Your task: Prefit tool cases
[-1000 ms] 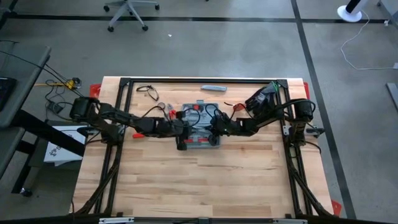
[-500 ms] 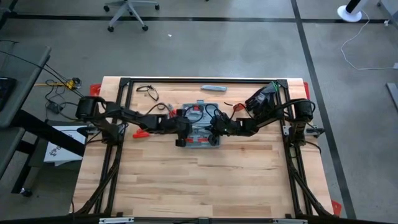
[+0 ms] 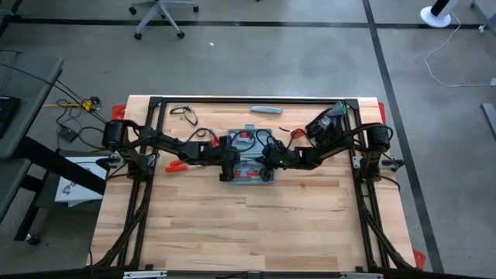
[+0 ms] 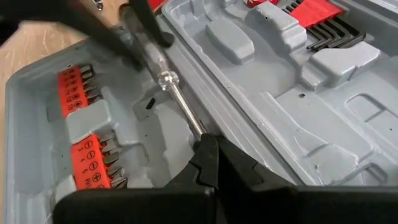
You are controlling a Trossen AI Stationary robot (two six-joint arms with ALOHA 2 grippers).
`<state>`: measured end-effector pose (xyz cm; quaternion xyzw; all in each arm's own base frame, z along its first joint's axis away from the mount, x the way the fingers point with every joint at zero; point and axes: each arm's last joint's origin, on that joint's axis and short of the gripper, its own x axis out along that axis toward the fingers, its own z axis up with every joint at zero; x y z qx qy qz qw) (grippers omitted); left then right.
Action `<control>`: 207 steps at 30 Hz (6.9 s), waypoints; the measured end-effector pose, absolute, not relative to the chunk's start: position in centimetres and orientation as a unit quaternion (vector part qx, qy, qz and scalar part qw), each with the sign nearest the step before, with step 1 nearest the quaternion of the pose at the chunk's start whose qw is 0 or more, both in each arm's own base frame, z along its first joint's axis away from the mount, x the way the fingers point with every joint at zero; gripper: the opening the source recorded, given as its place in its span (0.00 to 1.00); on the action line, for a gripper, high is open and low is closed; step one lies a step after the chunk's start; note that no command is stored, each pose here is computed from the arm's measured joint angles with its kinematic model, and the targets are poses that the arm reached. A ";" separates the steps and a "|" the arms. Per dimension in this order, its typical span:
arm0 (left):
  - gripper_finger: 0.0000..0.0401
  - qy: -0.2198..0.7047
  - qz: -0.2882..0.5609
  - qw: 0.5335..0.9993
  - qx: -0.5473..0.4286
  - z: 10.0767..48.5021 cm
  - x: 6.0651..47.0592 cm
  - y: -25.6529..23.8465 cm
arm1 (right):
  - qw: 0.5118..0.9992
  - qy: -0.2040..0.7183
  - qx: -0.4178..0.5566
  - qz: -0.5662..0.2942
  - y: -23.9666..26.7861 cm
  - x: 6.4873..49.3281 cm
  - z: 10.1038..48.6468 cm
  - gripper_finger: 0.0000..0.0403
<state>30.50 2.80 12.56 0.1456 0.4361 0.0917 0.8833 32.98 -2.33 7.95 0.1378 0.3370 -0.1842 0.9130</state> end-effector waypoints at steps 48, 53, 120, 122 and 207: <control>0.27 0.577 0.391 0.715 0.057 16.4 18.4 0.8 | 0.919 0.340 0.131 -0.150 -0.4 32.7 9.7 0.00; 0.29 0.575 0.402 0.712 0.046 16.4 18.3 0.8 | 0.919 0.339 0.132 -0.151 -0.4 32.7 9.7 0.00; 0.26 0.254 0.004 0.967 -0.002 14.7 29.9 -6.8 | 0.925 0.322 0.166 -0.119 10.2 30.5 10.9 0.00; 0.26 0.246 0.002 0.969 0.001 15.3 29.8 -6.8 | 0.926 0.322 0.162 -0.116 10.2 30.5 10.9 0.00; 0.43 0.309 0.149 0.939 0.004 10.1 31.1 -1.2 | 0.876 0.429 0.201 -0.090 -10.1 34.1 15.1 0.25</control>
